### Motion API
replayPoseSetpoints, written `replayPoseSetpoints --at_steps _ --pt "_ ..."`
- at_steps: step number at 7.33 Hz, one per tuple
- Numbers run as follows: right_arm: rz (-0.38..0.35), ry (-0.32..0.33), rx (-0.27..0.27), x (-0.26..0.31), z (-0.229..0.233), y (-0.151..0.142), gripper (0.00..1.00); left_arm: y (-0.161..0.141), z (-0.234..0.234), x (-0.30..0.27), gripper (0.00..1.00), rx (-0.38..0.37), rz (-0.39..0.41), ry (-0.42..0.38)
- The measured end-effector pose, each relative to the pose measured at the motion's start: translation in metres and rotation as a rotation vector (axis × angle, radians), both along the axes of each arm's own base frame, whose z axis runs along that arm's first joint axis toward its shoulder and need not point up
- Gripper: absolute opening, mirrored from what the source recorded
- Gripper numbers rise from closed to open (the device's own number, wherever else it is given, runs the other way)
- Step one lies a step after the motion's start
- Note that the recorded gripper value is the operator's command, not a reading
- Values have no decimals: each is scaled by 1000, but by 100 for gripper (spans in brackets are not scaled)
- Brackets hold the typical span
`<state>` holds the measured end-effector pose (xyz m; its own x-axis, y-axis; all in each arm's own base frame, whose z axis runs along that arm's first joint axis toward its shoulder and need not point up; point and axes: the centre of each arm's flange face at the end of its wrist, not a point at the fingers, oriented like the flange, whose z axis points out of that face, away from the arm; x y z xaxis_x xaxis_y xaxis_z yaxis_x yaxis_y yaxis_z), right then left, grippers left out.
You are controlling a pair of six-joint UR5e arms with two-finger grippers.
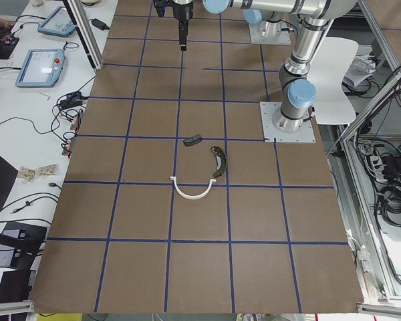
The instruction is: Place bearing gear from tray to pile
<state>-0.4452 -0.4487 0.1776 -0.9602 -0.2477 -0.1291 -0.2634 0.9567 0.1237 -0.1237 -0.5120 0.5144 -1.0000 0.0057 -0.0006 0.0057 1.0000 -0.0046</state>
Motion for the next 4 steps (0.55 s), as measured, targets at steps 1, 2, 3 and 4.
replayPoseSetpoints --at_steps 1,2,3,4 --pt "1 3 -2 1 3 0 7 1 -1 0 100 2 0 0" --pt "-1 13 -8 3 12 -2 7 1 -2 0 100 3 0 0" --pt "-4 35 -18 11 32 -6 7 1 -2 0 100 4 0 0" --pt "-4 54 -25 30 60 -15 7 1 -2 0 100 4 0 0"
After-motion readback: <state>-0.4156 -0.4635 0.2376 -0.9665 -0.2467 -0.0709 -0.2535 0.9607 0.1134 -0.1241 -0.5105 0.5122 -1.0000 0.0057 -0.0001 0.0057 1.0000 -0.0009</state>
